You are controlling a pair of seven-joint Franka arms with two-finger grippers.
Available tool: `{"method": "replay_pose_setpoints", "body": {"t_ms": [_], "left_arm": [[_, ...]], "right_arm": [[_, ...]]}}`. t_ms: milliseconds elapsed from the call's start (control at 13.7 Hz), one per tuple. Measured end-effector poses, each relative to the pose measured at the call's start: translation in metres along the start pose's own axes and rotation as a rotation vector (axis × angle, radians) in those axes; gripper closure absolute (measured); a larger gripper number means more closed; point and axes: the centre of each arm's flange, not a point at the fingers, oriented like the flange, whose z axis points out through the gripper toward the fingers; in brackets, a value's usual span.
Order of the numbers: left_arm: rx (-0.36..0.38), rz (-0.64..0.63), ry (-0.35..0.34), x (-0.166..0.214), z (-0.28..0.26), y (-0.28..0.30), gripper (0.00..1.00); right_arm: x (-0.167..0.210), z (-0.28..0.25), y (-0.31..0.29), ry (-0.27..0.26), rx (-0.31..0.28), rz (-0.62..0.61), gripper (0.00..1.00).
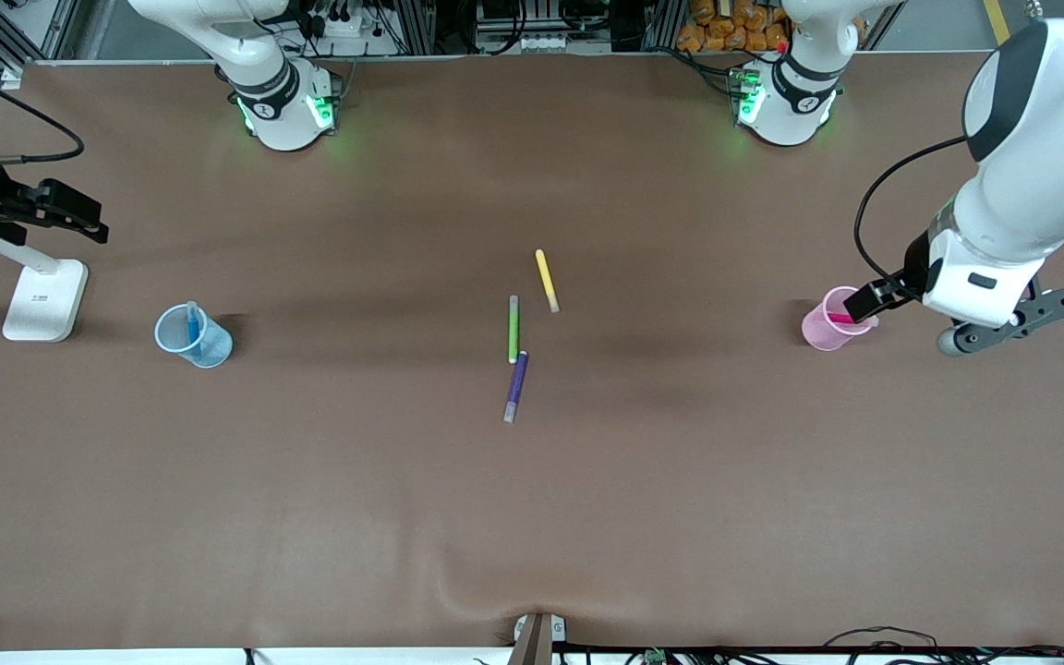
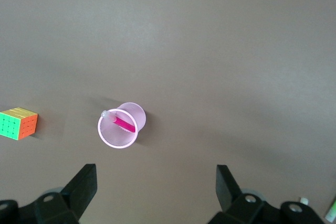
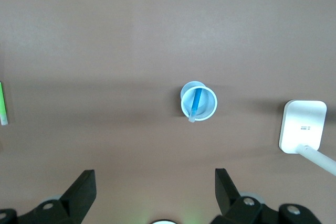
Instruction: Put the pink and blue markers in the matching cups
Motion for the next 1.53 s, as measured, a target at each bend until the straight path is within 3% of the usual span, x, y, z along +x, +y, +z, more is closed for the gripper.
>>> {"method": "replay_pose_setpoints", "body": {"t_ms": [292, 511, 802, 1313, 1532], "left_arm": [[-0.043, -0.003, -0.035, -0.009, -0.027, 0.003, 0.00], [-0.065, 0.000, -0.044, -0.010, -0.037, 0.003, 0.00], [-0.066, 0.013, -0.048, -0.014, -0.040, 0.006, 0.00], [-0.039, 0.247, 0.004, -0.007, -0.067, -0.026, 0.00], [-0.023, 0.290, 0.015, -0.005, -0.079, -0.050, 0.00]], "right_arm": [[-0.001, -0.020, 0.008, 0.033, -0.007, -0.030, 0.00], [-0.006, -0.034, 0.010, 0.037, -0.012, -0.088, 0.00], [-0.005, -0.022, 0.025, 0.027, -0.007, -0.078, 0.00], [-0.015, -0.014, 0.035, 0.043, 0.001, -0.065, 0.00], [-0.015, -0.014, 0.035, 0.047, 0.001, -0.065, 0.00]]}}
